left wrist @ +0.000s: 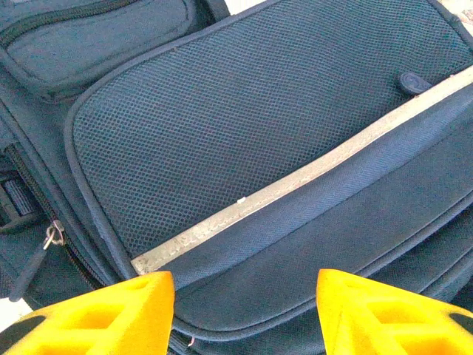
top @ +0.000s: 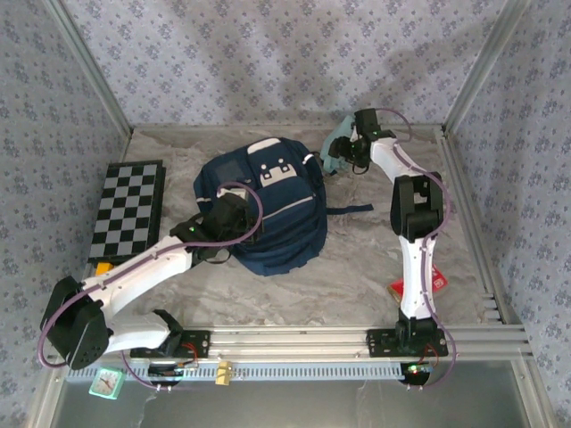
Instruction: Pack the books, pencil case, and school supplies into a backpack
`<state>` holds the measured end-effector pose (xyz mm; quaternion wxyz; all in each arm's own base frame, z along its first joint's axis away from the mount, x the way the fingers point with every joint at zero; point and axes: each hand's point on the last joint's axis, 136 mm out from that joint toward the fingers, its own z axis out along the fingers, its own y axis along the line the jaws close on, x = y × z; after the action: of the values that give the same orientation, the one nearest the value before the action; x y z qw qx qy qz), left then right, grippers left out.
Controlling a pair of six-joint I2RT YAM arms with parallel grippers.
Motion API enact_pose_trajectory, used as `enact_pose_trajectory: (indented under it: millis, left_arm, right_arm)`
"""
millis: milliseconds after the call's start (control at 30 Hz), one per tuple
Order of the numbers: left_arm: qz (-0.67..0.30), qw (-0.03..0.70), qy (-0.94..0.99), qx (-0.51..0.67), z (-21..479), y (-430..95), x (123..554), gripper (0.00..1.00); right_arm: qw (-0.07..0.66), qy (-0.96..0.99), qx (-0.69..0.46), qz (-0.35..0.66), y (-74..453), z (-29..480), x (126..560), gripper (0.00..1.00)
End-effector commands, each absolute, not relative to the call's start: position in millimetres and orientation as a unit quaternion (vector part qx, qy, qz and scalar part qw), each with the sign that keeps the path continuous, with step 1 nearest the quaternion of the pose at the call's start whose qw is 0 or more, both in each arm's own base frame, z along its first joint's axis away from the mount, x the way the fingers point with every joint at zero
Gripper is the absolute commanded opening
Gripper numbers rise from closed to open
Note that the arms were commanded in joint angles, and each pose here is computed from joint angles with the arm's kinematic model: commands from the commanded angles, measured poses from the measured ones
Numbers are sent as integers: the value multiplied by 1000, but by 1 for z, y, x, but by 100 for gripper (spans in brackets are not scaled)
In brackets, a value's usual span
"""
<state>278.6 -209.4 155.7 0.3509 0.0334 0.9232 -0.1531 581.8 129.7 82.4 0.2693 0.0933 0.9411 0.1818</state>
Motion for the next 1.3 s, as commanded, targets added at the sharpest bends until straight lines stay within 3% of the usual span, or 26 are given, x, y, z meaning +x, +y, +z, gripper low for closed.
enact_pose_trajectory:
  millis: [0,100,167,333,500,700,900,1267]
  left_arm:
    - [-148,376,914,42,171,-213,289,53]
    - [-139,378,914,40,170,-211,290,53]
    - [-138,379,914,40,170,-210,290,54]
    - [-141,374,916,42,169,-214,291,54]
    - [-135,384,911,67,177,-219,292,54]
    - [-94,393,893,200,187,-250,285,58]
    - [-78,356,879,308,175,-289,277,61]
    - [22,359,859,364,145,-320,309,64]
  right_arm:
    - [268,939,92,197,133,78,594,65]
    - [264,939,96,198,133,71,597,56]
    - [265,939,96,195,131,70,598,41]
    - [261,942,98,186,120,73,586,14]
    - [275,936,97,198,108,95,559,3]
    - [277,933,89,211,102,118,497,0]
    - [258,933,110,225,90,124,428,0]
    - [241,933,111,244,85,130,343,0]
